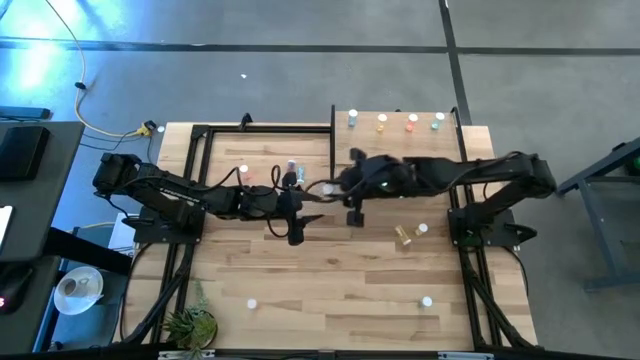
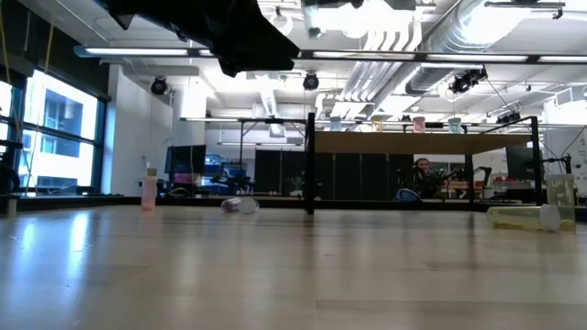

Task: Pick and place medicine bottles onto shelf by color
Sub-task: Put the left light blue medicine bottle aligned with the other light blue medicine bottle on the shelf

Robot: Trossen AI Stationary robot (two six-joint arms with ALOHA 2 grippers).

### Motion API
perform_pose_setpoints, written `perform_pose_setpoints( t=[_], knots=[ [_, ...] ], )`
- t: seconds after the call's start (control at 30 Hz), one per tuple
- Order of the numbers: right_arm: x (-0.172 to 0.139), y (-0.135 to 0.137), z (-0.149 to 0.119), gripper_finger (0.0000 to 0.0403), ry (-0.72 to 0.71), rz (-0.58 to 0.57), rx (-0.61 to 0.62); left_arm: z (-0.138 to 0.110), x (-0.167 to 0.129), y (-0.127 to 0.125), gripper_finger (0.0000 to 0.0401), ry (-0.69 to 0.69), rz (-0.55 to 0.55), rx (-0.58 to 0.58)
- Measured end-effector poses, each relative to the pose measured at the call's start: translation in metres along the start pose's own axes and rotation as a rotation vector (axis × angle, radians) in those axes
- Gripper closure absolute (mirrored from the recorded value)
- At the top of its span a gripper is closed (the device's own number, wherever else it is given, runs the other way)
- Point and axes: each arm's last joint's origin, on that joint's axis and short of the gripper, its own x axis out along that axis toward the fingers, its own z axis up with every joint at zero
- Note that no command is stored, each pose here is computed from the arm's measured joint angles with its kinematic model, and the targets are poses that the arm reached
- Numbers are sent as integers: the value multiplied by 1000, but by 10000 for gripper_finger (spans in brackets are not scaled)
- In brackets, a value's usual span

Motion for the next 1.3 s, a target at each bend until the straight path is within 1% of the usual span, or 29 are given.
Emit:
perform_pose_setpoints(
  t=[0.2, 0.33, 0.4, 0.57, 0.73, 0.87, 1.07, 1.3],
  knots=[
    [-46, -13, 9, 299, -64, -117, 19, 0, 0, 0, 188, 1, -1, 0],
    [-76, -21, 9, 299, -84, -196, 30, 0, 0, 0, 188, 2, -1, 1],
    [-91, -25, 7, 299, -76, -241, 36, 0, 0, 0, 188, 3, -2, 1],
    [-119, -32, -5, 299, -45, -359, 98, 0, 0, 0, 188, 3, -2, 1],
    [-130, -33, -42, 299, -31, -466, 150, 0, 0, 0, 188, 3, -2, 1],
    [-135, -33, -76, 299, -87, -575, 249, 0, 0, 0, 188, 3, -2, 1],
    [-134, -33, -117, 299, -181, -803, 337, 0, 0, 0, 188, 3, -2, 0],
    [-120, -30, -151, 299, -217, -1041, 389, 0, 0, -1, 188, 2, -13, 2]
  ],
)
